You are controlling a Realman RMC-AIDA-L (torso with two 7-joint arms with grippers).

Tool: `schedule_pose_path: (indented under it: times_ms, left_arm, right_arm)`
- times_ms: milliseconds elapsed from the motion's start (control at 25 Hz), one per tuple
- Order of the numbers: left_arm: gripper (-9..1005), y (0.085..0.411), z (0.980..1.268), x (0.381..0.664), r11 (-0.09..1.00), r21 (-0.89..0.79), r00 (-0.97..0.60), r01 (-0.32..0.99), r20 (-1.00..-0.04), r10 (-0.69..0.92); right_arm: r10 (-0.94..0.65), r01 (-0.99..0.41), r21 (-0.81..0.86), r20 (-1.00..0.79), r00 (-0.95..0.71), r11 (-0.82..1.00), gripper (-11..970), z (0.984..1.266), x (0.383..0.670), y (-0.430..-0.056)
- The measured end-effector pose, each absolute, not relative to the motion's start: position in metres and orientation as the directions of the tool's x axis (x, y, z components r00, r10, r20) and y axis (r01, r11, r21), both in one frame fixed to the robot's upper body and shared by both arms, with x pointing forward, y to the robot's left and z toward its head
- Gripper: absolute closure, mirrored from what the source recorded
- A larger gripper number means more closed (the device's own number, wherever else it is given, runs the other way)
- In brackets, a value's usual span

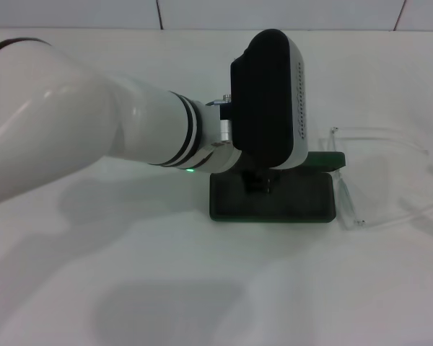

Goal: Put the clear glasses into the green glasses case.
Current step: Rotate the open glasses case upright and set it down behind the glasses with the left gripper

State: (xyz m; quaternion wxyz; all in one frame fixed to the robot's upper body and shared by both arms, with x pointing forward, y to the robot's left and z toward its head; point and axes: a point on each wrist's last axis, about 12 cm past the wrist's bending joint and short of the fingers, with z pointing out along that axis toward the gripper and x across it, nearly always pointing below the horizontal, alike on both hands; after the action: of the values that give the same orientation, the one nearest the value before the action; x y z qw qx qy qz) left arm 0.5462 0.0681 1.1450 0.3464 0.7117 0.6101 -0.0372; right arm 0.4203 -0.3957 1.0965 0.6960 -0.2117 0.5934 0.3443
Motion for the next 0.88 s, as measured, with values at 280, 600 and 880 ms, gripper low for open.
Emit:
schedule_pose_path:
  times_ms: [280, 600, 880]
  left_arm:
    - [782, 0.0635, 1.1480, 0.5464, -0.026, 0.449, 0.267, 0.893, -0.484, 0.834]
    - [781, 0.0638, 1.1484, 0.5485, 0.004, 0.470, 0.265, 0.883, -0.505, 0.822]
    - [739, 0.0618, 1.1464, 0.5461, -0.002, 0.474, 0.274, 0.881, -0.505, 0.818]
  right_arm:
    - [0.226, -0.727, 0.115, -0.972, 0.057, 0.677, 87, 1.0962, 0.4226, -0.3957]
    - [0.224, -0.723, 0.116, -0.973, 0.055, 0.681, 87, 1.0958, 0.4233, -0.3960]
    - [0.223, -0.721, 0.117, -0.973, 0.054, 0.683, 87, 1.0953, 0.4220, -0.3965]
